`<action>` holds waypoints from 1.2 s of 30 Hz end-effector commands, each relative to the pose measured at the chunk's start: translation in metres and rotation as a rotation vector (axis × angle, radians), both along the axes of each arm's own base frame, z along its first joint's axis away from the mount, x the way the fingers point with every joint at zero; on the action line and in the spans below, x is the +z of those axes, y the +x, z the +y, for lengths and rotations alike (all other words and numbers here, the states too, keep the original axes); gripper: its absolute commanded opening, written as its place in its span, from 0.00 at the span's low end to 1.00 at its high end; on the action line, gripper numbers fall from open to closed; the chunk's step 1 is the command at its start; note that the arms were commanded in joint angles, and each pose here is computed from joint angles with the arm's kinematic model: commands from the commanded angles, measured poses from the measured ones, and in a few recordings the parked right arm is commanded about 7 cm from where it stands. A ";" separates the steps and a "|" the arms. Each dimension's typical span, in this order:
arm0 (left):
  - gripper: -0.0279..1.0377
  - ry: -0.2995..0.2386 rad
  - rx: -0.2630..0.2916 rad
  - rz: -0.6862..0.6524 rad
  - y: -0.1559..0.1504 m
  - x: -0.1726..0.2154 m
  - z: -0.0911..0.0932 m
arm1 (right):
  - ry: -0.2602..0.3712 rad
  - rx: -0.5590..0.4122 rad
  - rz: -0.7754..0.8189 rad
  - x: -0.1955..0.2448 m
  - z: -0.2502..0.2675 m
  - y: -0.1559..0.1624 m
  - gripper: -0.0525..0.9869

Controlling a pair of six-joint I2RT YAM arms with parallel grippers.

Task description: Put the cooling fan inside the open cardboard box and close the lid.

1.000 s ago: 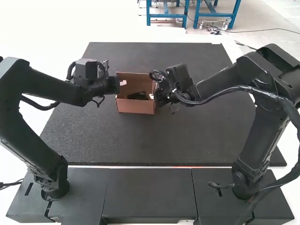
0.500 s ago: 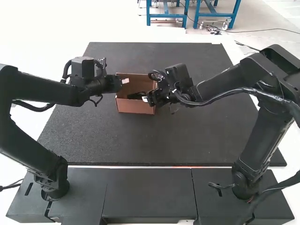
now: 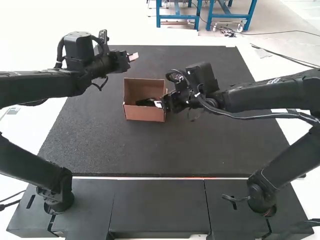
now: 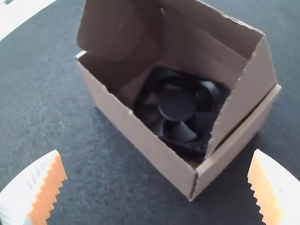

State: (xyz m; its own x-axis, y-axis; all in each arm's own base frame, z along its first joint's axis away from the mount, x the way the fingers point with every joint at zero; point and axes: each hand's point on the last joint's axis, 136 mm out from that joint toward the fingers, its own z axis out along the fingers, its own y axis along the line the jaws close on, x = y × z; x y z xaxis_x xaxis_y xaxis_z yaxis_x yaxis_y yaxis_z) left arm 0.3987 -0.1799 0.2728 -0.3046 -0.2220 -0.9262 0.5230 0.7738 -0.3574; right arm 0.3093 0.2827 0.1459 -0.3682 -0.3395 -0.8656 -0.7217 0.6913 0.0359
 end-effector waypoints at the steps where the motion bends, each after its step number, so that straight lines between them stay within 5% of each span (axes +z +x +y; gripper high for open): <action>1: 0.50 -0.008 -0.021 0.031 0.015 -0.013 -0.015 | 0.033 0.051 -0.019 0.018 0.011 -0.014 0.92; 9: 0.50 0.004 -0.071 0.086 0.031 -0.057 -0.053 | 0.071 0.079 -0.013 0.037 0.014 -0.023 0.92; 36: 0.50 0.086 -0.084 0.312 -0.023 -0.154 -0.034 | 0.133 0.096 0.068 0.048 0.015 -0.035 0.92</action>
State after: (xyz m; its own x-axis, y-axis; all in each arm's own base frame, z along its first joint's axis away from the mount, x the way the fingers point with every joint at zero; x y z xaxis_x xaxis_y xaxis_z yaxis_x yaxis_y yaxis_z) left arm 0.3817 -0.2137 0.1158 -0.5958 -0.1081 -0.7958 0.4505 0.7754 -0.4425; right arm 0.2768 0.2925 0.1681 -0.4290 -0.3016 -0.8515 -0.7617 0.6275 0.1615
